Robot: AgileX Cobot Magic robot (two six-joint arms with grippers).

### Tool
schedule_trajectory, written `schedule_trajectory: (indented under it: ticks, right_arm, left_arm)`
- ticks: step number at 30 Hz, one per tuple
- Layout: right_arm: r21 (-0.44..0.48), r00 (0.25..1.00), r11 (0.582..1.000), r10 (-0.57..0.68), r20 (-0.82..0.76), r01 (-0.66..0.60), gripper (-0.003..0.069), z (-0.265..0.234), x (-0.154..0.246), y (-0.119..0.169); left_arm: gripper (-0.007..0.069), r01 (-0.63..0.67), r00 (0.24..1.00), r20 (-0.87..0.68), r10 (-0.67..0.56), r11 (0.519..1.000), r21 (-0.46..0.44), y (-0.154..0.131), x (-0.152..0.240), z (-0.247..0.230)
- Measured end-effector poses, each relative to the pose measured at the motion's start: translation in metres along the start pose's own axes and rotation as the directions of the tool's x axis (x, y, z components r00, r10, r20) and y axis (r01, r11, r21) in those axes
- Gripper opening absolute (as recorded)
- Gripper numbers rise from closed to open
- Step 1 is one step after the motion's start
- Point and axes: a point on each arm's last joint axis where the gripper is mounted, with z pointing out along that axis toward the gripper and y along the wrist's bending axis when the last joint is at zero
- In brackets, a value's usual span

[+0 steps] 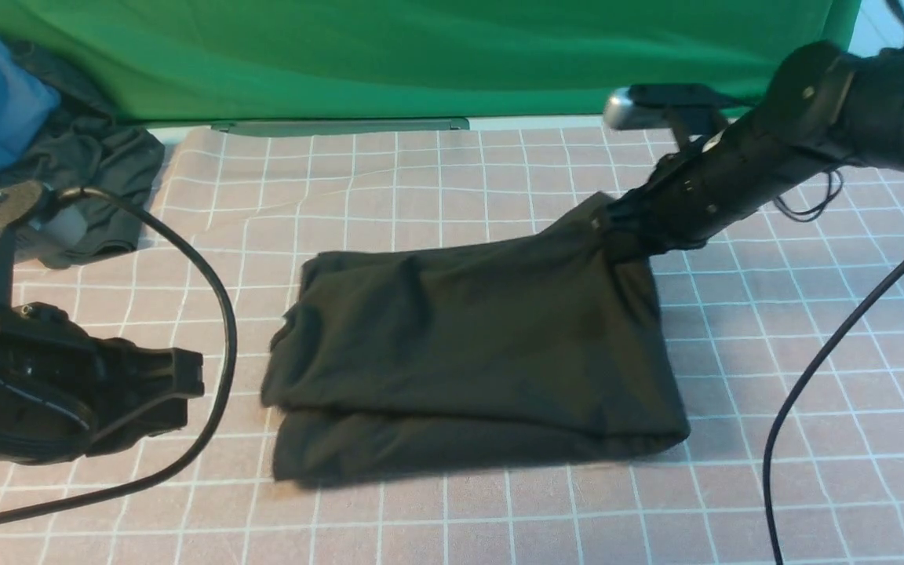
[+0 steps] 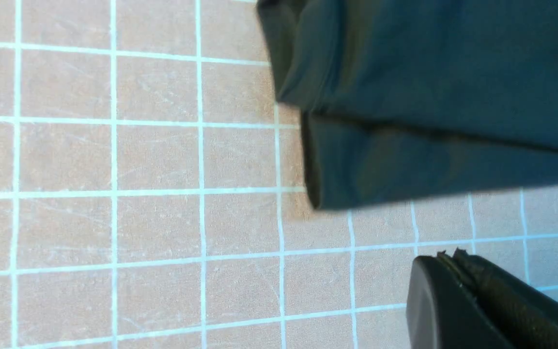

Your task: Fold a long-sleeved shirt over a pink coffee tablecloth.

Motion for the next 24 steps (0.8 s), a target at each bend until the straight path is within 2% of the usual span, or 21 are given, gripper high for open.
schedule_trajectory:
  ticks: [3, 5, 7, 8, 9, 11, 14, 15, 16, 20, 21, 24]
  right_arm:
    - [0.006, 1.0, 1.0, 0.009, 0.001, -0.009, 0.0265, -0.001, 0.0, -0.005]
    - [0.003, 1.0, 1.0, 0.002, -0.012, -0.002, 0.0382, -0.002, 0.0, -0.006]
    - [0.004, 0.998, 0.999, -0.044, -0.041, 0.044, 0.0459, -0.006, 0.0, -0.006]
    - [0.011, 0.997, 0.998, -0.058, -0.056, 0.058, 0.0462, -0.009, -0.001, -0.006]
    - [0.021, 0.996, 0.998, -0.065, -0.067, 0.067, 0.0451, -0.014, -0.002, -0.008]
    - [0.04, 0.994, 0.996, -0.078, -0.079, 0.081, 0.0382, -0.028, -0.005, -0.009]
    - [0.08, 0.996, 0.993, -0.086, -0.023, 0.087, 0.0149, -0.076, -0.016, -0.013]
    - [0.095, 0.996, 0.992, -0.088, 0.028, 0.085, 0.0088, -0.102, -0.02, -0.014]
    - [0.109, 0.993, 0.991, -0.091, 0.075, 0.082, 0.0061, -0.125, -0.022, -0.013]
    - [0.155, 0.964, 0.985, -0.11, 0.242, 0.073, 0.0041, -0.203, -0.02, -0.006]
    - [0.181, 0.934, 0.981, -0.13, 0.332, 0.072, 0.0039, -0.245, -0.013, 0.002]
    - [0.216, 0.862, 0.973, -0.175, 0.476, 0.078, 0.0038, -0.314, 0.012, 0.023]
  left_arm:
    - [0.0013, 0.0, 1.0, 0.0, 0.0, 1.0, 0.0, 0.0, 0.0, 0.0]
    - [0.0013, 0.0, 1.0, 0.0, 0.0, 1.0, 0.0, 0.0, 0.0, 0.0]
    - [0.0013, 0.007, 1.0, -0.001, -0.007, 1.0, 0.007, -0.001, 0.0, 0.0]
    - [0.0013, 0.015, 1.0, -0.002, -0.015, 1.0, 0.014, -0.001, 0.0, 0.0]
    - [0.0013, 0.019, 1.0, 0.0, -0.019, 1.0, 0.021, -0.002, 0.001, -0.001]
    - [0.0013, 0.024, 1.0, 0.009, -0.024, 0.999, 0.033, -0.003, 0.002, -0.004]
    - [0.0013, 0.022, 0.999, 0.046, -0.024, 0.998, 0.052, -0.004, 0.005, -0.014]
    - [0.0013, 0.017, 0.998, 0.065, -0.021, 0.998, 0.058, -0.004, 0.007, -0.02]
    - [0.0013, 0.013, 0.997, 0.077, -0.018, 0.998, 0.061, -0.004, 0.008, -0.024]
    - [0.0013, -0.006, 0.993, 0.116, -0.002, 0.998, 0.067, -0.003, 0.017, -0.039]
    - [0.0013, -0.017, 0.989, 0.145, 0.006, 0.997, 0.073, -0.002, 0.022, -0.049]
    - [0.0013, -0.034, 0.983, 0.184, 0.018, 0.996, 0.082, 0.0, 0.034, -0.064]
